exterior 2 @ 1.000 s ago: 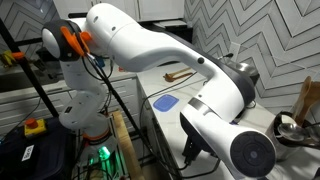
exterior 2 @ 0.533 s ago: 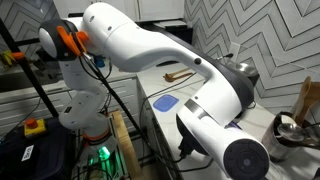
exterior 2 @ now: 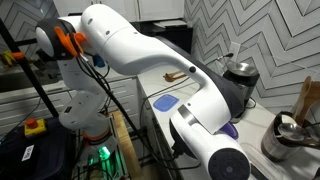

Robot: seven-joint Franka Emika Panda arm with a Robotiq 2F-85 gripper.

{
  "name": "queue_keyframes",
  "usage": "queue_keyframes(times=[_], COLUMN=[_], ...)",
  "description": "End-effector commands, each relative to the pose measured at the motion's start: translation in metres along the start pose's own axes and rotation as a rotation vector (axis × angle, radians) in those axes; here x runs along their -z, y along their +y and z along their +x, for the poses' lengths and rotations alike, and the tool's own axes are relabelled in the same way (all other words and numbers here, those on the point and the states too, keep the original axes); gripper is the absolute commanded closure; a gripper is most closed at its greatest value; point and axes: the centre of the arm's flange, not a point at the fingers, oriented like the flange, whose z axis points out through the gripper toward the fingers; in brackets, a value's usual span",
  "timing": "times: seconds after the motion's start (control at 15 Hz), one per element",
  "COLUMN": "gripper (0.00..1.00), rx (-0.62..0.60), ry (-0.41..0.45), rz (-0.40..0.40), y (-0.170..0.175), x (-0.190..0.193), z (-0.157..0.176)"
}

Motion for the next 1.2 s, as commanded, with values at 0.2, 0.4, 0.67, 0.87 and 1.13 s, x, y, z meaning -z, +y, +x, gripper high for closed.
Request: queue_keyframes(times=[0.2, 0.4, 0.67, 0.87, 1.13], gripper=[0.96, 0.96, 0.96, 0.91, 0.83], rx=[0.037, 0.053, 0.064, 0.072, 0.081], ry=[0.053, 0.041, 0.057, 0.068, 0.083], rz=[0.038, 0.009, -0.026, -0.058, -0.098], y=[0.012, 0.016, 0.020, 0.020, 0.021], x=[-0.003, 0.000, 0.004, 0.005, 0.007], z=[-0.006, -0.007, -0.005, -0.003, 0.000])
